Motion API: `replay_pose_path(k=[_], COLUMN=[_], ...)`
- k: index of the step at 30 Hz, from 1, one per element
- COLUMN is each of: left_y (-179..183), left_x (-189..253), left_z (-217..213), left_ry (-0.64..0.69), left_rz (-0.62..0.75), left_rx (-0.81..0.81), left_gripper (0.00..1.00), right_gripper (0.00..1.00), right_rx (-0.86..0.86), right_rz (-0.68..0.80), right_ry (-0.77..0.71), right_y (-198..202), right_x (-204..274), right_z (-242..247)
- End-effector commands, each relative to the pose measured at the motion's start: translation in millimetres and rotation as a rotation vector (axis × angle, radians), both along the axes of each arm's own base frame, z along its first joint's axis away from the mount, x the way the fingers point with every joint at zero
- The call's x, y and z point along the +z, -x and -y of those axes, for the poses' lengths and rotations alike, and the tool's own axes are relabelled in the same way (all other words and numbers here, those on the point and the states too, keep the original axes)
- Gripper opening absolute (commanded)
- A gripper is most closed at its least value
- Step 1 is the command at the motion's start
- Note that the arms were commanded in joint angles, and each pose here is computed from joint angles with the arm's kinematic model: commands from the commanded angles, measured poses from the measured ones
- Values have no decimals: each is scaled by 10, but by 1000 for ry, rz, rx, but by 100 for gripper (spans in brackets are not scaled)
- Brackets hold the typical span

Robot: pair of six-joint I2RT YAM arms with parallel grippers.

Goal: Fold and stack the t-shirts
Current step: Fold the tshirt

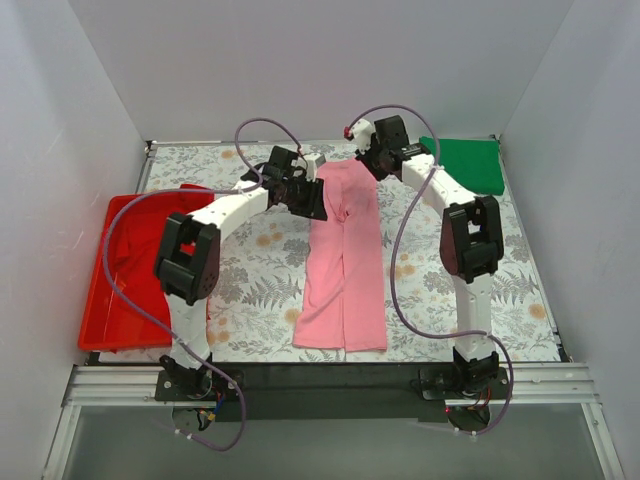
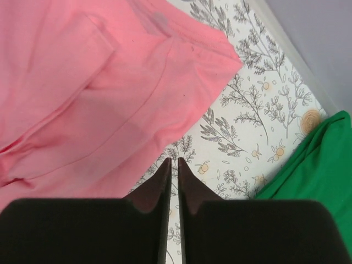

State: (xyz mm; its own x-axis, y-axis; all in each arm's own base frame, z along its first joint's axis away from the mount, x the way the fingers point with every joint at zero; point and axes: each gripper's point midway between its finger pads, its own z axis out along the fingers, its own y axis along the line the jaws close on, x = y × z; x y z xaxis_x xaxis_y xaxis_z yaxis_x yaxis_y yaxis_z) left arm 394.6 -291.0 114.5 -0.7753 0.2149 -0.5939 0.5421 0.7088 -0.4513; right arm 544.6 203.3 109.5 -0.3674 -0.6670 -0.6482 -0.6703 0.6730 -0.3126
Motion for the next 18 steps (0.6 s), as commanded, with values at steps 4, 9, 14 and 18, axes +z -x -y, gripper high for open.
replay_pose_path(k=[4, 9, 14, 18], left_y=[-681, -967, -1210, -1316], left_x=[-284, -431, -692, -754], left_z=[-64, -104, -228, -307], left_ry=[-39, -39, -55, -26], left_rz=[35, 51, 19, -24], left_rx=[116, 165, 244, 309], left_gripper=[28, 27, 27, 27], right_gripper=[9, 5, 5, 4], right_rx=[31, 61, 43, -20], right_rz=[-135, -289, -367, -366], right_ry=[-140, -224, -213, -167], right_y=[411, 668, 653, 421], right_x=[75, -202, -600, -893], right_z=[-141, -288, -322, -280])
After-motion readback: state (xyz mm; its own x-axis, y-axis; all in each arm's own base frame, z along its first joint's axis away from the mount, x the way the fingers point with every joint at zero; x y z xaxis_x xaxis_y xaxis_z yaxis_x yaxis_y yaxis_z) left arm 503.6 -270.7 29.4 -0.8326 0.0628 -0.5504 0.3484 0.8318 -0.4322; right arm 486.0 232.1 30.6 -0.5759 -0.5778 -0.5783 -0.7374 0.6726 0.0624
